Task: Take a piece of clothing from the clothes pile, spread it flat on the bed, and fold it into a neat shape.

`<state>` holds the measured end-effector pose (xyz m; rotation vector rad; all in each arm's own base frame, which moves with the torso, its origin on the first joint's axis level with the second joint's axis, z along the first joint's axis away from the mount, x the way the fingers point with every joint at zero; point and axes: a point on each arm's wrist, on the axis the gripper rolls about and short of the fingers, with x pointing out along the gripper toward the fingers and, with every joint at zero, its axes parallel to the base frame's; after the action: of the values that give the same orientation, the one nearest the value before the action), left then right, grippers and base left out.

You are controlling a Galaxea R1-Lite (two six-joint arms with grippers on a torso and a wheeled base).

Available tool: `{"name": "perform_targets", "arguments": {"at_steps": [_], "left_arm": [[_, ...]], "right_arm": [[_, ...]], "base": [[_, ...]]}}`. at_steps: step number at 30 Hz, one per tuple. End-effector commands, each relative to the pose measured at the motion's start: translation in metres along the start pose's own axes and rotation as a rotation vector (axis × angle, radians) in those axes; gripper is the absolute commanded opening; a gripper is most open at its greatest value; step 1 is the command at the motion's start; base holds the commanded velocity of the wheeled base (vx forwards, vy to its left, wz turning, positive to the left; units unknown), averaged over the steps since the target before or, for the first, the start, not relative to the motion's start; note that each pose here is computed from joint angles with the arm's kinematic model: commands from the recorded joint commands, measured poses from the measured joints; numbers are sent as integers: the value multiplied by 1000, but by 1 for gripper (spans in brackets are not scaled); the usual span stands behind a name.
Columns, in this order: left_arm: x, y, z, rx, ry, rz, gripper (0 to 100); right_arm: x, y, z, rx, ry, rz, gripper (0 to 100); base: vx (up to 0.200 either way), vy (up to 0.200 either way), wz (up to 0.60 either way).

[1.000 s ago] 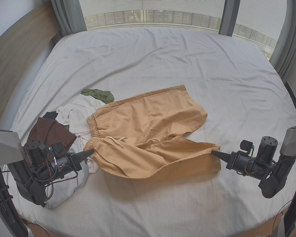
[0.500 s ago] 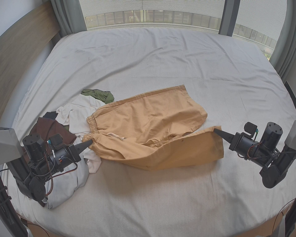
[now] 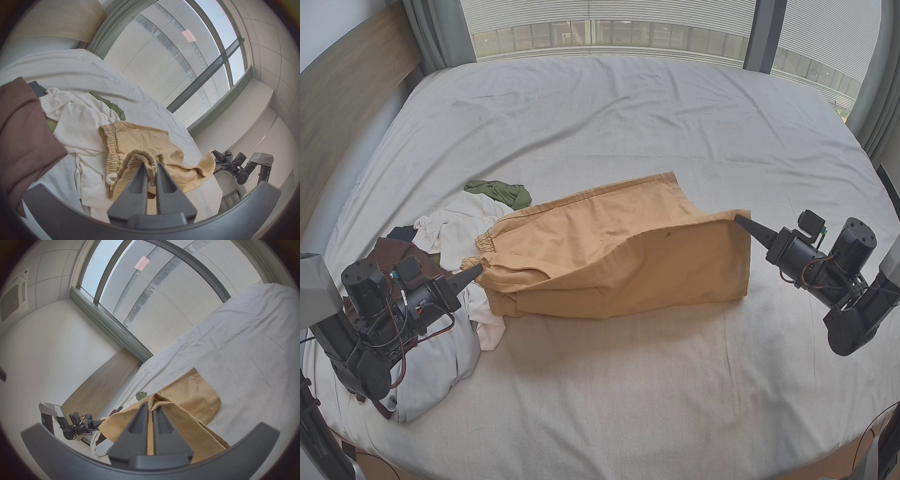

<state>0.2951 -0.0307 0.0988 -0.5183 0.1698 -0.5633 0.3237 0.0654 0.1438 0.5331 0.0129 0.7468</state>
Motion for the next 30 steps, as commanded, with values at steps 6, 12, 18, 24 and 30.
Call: {"name": "perform_targets", "arguments": {"at_steps": [6,12,18,24,30], "left_arm": [[5,-5,18,-20,-93,14,0],[6,-7,22,-37,-114,17,0],[6,-6,21,-41,-111,20,0],[8,-5,23,-48,-132,33,0],[13,-4,28,-44,-174,54,0]], "right_arm": [[17,0,26,-40,-82,42,0],[25,-1,32,-33,-73,40,0],[32,-1,40,-28,-67,35,0],[39,-2,49,-30,-71,33,0],[49,-3,59,-35,-78,36,0]], "base": [[0,0,0],[0,0,0],[0,0,0],[0,0,0],[0,0,0]]}}
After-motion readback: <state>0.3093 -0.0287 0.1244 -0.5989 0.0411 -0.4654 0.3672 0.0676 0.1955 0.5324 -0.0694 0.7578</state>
